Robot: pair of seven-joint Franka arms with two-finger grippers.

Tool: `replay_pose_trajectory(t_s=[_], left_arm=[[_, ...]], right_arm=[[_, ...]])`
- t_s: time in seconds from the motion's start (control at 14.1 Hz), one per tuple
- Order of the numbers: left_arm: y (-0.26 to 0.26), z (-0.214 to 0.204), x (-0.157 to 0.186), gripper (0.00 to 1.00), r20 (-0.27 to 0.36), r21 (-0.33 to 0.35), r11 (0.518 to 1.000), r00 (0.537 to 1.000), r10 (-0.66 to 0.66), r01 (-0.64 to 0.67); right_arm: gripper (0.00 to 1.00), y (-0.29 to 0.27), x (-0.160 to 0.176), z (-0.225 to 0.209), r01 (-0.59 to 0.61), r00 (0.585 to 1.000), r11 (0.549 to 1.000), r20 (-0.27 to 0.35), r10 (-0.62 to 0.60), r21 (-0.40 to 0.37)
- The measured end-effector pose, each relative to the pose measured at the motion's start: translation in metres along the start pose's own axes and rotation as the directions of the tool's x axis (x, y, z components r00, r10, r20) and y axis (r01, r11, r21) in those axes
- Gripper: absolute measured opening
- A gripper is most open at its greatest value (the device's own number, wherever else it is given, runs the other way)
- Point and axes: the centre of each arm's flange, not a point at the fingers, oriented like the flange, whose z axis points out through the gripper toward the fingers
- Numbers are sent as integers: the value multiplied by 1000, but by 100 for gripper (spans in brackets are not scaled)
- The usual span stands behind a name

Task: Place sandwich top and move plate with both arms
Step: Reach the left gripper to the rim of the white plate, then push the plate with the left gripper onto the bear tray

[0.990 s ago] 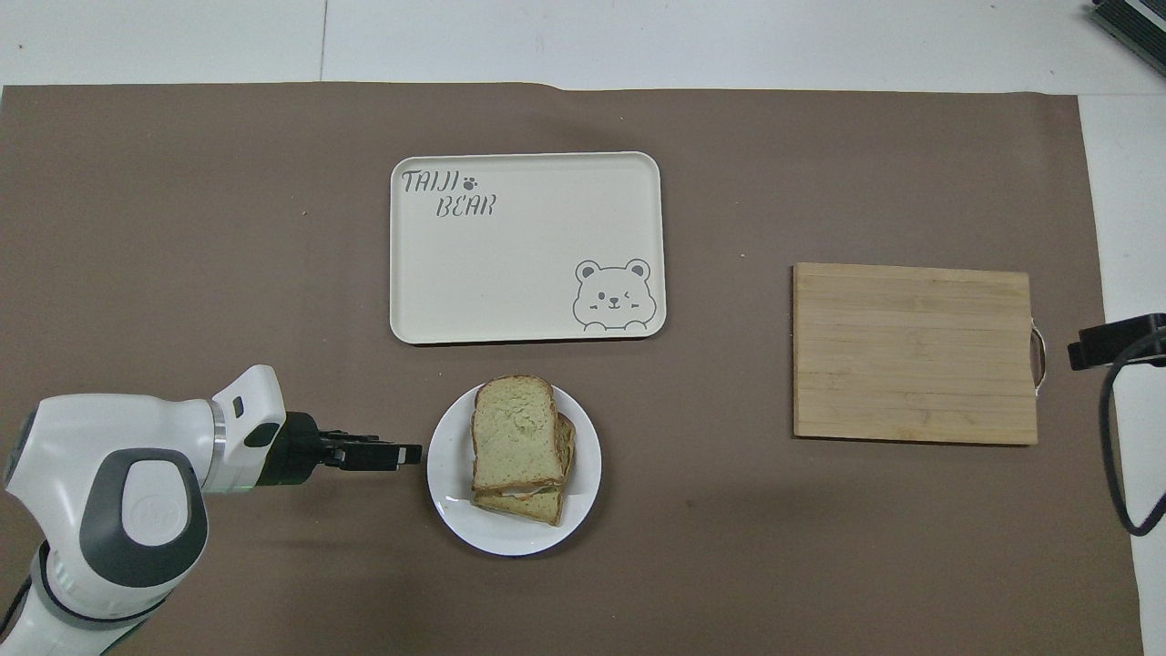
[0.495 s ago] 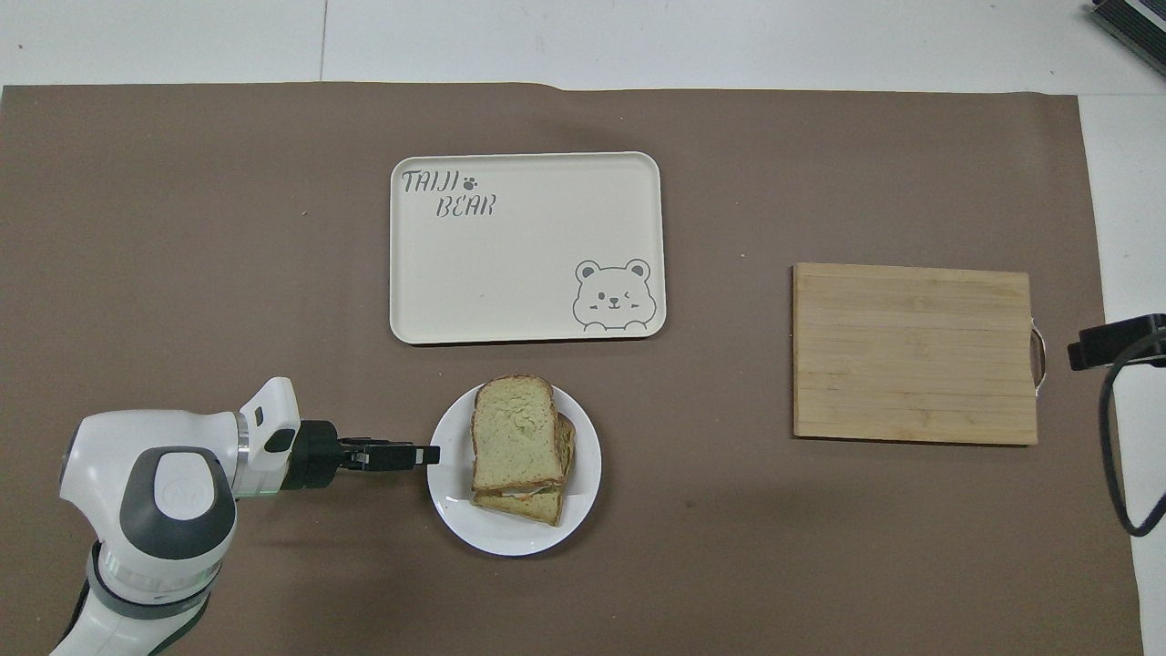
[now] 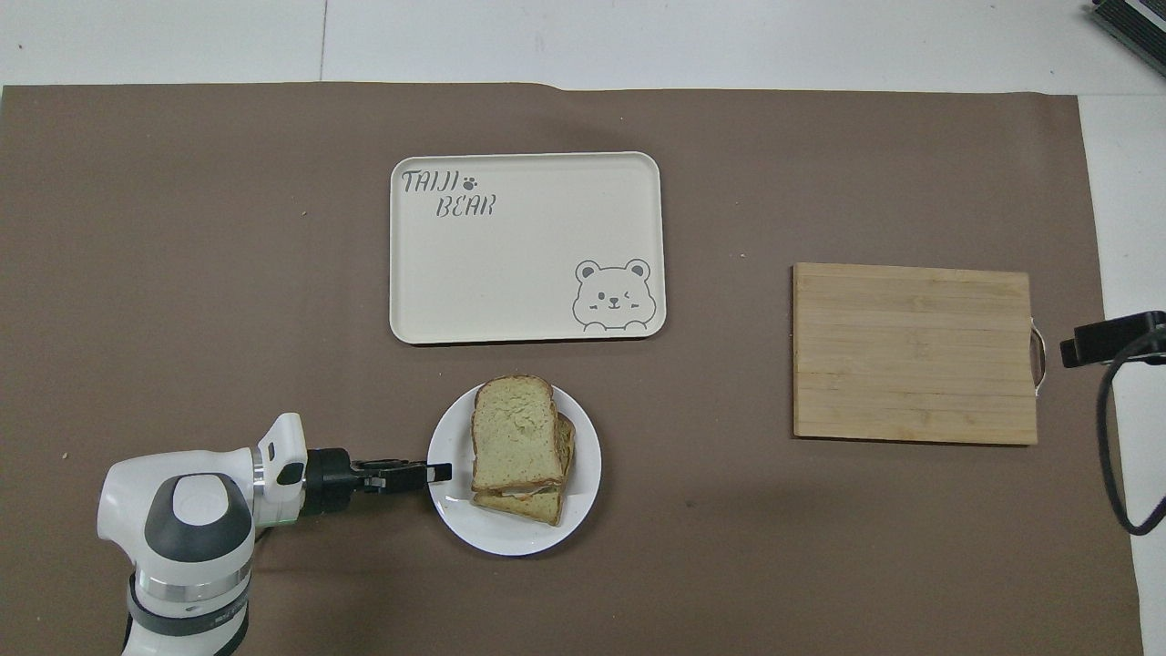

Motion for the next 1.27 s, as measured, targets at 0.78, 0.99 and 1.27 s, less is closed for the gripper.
replay_pose_trajectory(t_s=[0.78,0.99,1.27], left_arm=[[3,2,0,21,-14,-40,999,1000,-15,14],[4,0,0,4,-11,-78,997,1000,-26,25],[-5,-20,3,4,-40,-151,987,997,-62,55]], right_arm=[[100,-3,1,0,6,1000,1000,-5,-6,1],[100,-3,1,0,6,1000,1000,-5,-6,1],[100,-2,1,0,3,1000,1000,-4,-3,2]])
